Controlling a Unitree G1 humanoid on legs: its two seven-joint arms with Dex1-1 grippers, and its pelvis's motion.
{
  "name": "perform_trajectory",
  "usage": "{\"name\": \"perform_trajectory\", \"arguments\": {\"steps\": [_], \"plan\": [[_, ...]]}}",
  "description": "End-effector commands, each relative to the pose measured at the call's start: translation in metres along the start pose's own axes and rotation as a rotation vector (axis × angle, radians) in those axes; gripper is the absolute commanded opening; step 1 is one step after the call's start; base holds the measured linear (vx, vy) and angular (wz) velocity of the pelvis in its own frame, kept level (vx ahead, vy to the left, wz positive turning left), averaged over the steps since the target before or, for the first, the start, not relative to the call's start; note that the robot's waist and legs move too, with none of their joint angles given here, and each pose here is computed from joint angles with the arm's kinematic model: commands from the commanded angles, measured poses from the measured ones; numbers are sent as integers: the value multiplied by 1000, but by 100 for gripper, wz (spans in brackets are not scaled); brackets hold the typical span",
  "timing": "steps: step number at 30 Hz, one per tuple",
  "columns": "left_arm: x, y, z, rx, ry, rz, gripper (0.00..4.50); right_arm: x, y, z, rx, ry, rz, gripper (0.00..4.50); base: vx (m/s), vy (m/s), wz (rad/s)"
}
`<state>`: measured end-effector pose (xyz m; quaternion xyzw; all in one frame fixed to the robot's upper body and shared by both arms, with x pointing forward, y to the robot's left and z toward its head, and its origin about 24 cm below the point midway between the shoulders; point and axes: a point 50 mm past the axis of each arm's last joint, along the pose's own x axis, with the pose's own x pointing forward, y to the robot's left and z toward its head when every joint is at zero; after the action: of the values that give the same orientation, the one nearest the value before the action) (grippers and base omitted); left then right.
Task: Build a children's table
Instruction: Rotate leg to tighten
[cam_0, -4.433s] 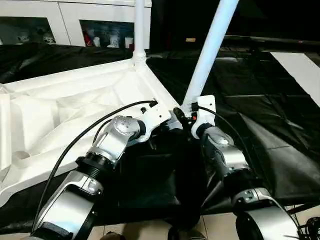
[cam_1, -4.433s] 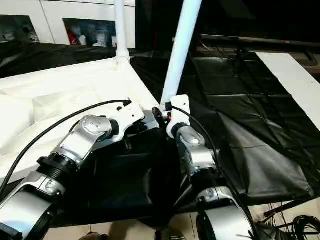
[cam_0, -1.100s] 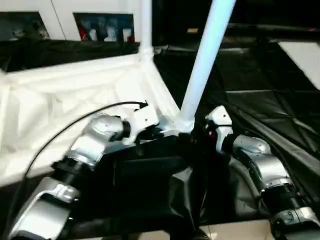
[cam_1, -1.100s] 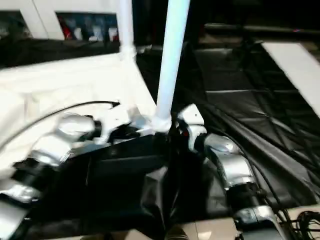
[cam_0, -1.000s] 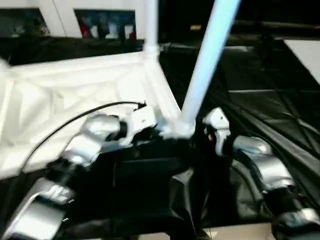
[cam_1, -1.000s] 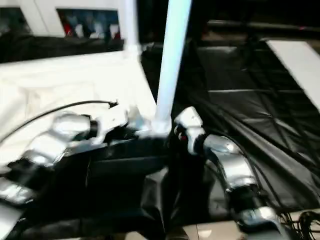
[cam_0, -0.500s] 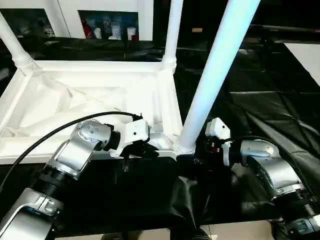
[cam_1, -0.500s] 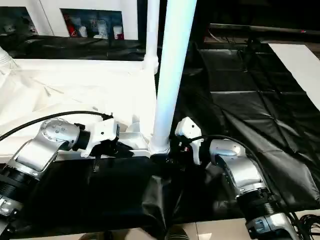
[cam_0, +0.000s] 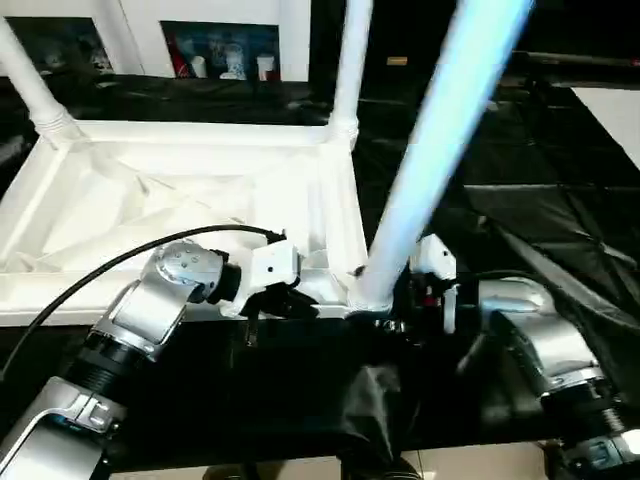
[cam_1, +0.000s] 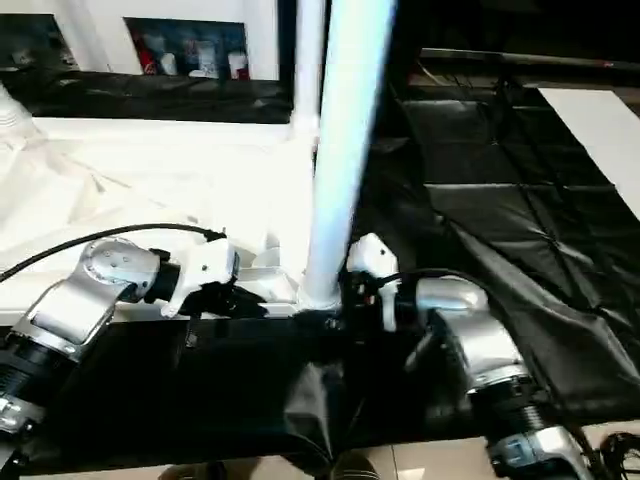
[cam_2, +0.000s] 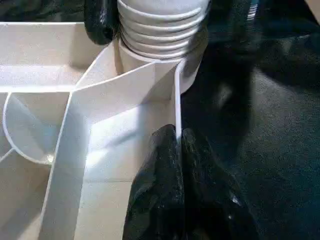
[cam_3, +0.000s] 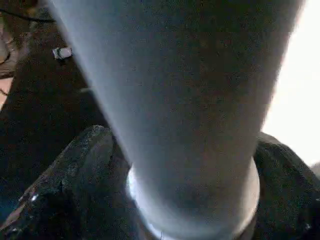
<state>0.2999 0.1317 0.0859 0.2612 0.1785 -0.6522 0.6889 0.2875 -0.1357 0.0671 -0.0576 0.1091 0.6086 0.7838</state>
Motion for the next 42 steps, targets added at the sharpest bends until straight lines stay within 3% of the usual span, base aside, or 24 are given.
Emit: {"name": "perform_trajectory", "arguments": {"steps": [1, 9, 16, 20, 22, 27, 28, 32, 36, 38, 42], "plan": [[10, -9, -7, -20, 29, -66, 0, 4, 3, 1, -13, -2, 29, 355, 0, 0, 0], [10, -9, -8, -19, 35, -66, 0, 4, 3, -1, -7, 3, 31, 290, 0, 0, 0], [11, -9, -10, -18, 46, -61, 0, 5, 4, -4, -6, 16, 28, 279, 0, 0, 0], [16, -4, -12, -47, 46, 21, 0, 8, 4, -11, 29, 15, -40, 279, 0, 0, 0], [22, 6, -15, -87, 65, 140, 0, 14, -4, -21, 72, 20, -210, 278, 0, 0, 0], [30, 14, -16, -122, 83, 219, 0, 20, -14, -29, 119, 9, -414, 277, 0, 0, 0], [41, 20, -15, -167, 92, 282, 0, 28, -23, -38, 240, -19, -638, 276, 0, 0, 0], [53, 27, -12, -226, 99, 352, 0, 37, -27, -44, 347, -30, -809, 275, 0, 0, 0], [66, 31, -9, -284, 102, 391, 0, 52, -29, -37, 380, -50, -891, 275, 0, 0, 0], [70, 33, -7, -292, 98, 390, 0, 62, -31, -26, 336, -63, -860, 275, 0, 0, 0], [69, 34, -6, -279, 94, 385, 0, 64, -29, -19, 292, -105, -805, 275, 0, 0, 0]]}}
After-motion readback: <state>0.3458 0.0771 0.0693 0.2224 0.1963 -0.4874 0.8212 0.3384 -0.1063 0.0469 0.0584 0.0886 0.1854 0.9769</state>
